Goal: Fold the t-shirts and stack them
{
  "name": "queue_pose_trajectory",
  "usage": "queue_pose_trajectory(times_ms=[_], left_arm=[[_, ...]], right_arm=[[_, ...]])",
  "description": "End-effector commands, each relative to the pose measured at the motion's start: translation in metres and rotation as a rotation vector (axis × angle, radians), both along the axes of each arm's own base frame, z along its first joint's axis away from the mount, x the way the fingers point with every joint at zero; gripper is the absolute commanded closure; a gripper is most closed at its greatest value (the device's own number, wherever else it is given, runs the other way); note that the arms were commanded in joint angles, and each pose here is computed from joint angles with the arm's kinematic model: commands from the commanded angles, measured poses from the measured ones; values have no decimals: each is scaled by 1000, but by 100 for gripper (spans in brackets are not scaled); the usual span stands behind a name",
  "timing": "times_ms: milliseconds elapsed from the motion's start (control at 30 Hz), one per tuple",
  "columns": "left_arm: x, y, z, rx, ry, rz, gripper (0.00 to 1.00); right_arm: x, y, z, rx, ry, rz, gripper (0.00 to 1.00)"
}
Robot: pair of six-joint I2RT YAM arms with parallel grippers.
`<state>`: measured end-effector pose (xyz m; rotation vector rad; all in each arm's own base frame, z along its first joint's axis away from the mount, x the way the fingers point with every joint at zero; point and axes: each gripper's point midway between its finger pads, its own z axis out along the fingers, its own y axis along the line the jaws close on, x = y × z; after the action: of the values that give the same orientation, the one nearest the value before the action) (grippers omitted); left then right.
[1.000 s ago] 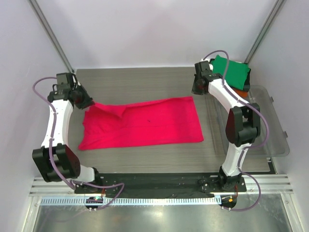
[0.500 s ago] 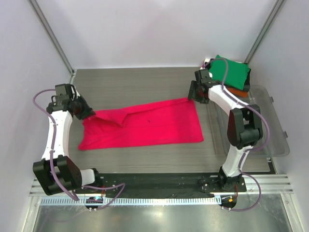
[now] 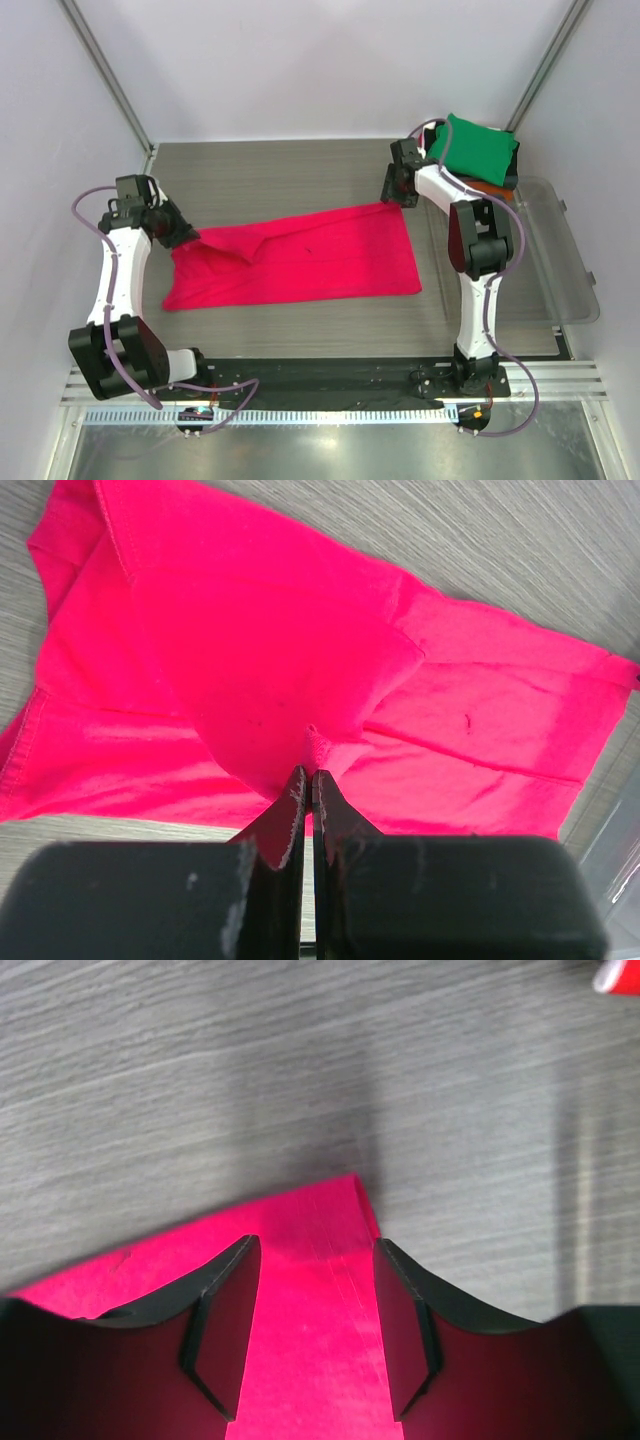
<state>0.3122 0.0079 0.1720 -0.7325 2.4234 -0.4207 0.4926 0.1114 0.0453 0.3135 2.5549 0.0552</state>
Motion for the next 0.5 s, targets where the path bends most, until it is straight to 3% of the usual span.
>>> queue_pose_trajectory(times_ms=[0,233,467], left_arm=[[8,-1,10,-8,-49,-32,100],[9,0,8,-7,-49,-30,100],[8,0,6,-7,-46,-27,100]], right_arm=[[18,5,15,7,-57,-12,46],[18,5,7,10,-42,-21,56],[19,3,13,-2,-57,-23,86]])
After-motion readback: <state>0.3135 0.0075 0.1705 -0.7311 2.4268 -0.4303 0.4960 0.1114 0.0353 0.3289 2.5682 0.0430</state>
